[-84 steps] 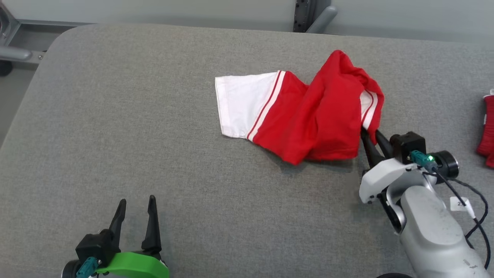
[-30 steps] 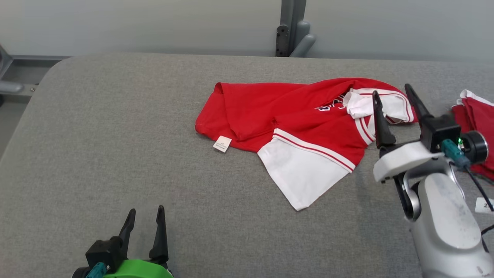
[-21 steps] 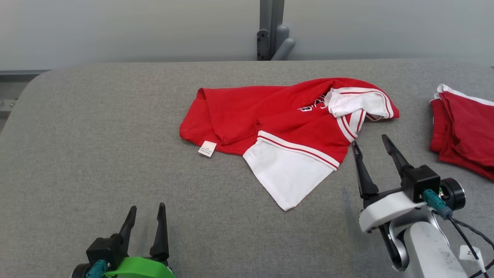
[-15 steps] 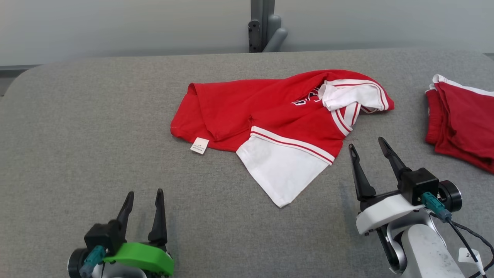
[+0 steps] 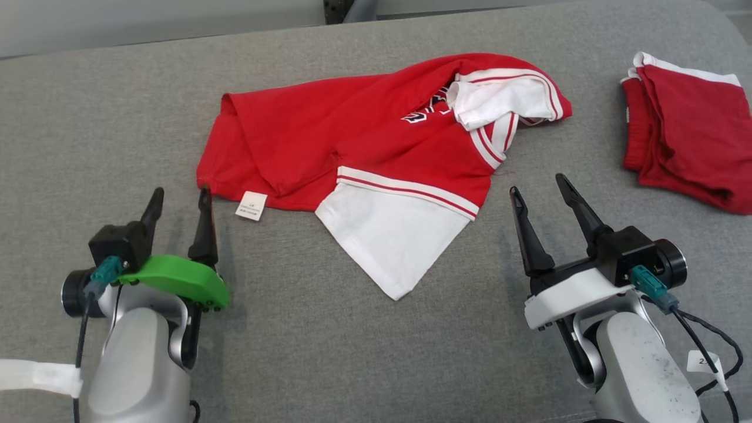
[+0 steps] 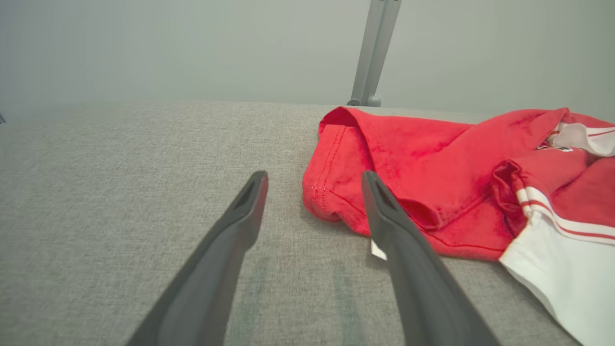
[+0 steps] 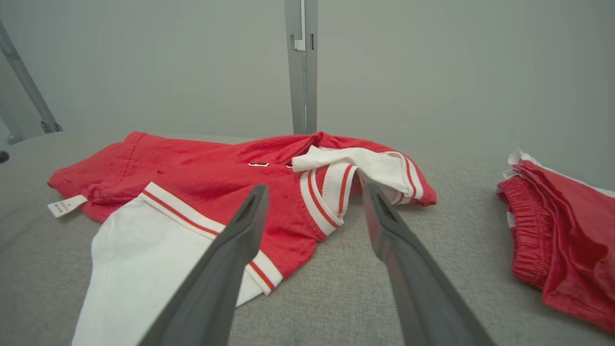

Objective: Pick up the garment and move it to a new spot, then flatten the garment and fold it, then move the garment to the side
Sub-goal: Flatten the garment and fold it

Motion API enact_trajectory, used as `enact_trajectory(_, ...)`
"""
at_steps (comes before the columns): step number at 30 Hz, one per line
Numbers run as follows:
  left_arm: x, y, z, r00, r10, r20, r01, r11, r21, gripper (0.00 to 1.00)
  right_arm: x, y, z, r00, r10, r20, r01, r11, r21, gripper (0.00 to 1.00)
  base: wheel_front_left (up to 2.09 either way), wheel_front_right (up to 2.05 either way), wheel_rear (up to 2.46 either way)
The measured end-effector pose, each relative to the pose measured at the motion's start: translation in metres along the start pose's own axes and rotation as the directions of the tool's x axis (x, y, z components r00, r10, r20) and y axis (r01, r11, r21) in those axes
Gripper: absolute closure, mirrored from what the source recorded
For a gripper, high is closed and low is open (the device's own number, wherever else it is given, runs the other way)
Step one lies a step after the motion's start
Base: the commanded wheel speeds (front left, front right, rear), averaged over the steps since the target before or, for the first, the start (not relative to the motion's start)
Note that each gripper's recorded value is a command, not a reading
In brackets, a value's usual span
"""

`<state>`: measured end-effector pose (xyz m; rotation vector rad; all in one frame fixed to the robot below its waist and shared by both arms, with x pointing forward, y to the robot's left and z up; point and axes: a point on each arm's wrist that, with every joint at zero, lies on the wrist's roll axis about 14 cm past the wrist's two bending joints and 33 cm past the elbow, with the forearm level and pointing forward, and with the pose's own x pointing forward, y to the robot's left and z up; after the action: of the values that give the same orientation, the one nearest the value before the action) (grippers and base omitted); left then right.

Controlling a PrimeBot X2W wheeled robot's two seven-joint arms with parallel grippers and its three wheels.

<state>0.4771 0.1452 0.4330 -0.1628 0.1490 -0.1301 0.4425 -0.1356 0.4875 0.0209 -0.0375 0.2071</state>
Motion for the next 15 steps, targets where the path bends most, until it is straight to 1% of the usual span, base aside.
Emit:
enact_trajectory(4,0.027,0.007,-0.013,0.999,0.008,-0.044,-0.008,1.000,-0.004,0.00,-0.003,-0.015,-0.012,0.999,-0.038,-0.034,0.038,0.999,0.001,0.00,0.00,0.00,0.00)
enact_trajectory(9,0.039,0.010,-0.047,0.989,0.012,-0.146,-0.011,1.000,0.005,0.00,-0.006,-0.029,-0.024,0.995,-0.077,-0.065,0.077,0.997,-0.005,0.00,0.00,0.00,0.00)
enact_trajectory(15,0.053,0.006,-0.063,0.984,0.003,-0.176,-0.003,1.000,-0.001,0.00,-0.009,-0.043,-0.034,0.989,-0.114,-0.092,0.113,0.993,-0.014,0.00,0.00,0.00,0.00)
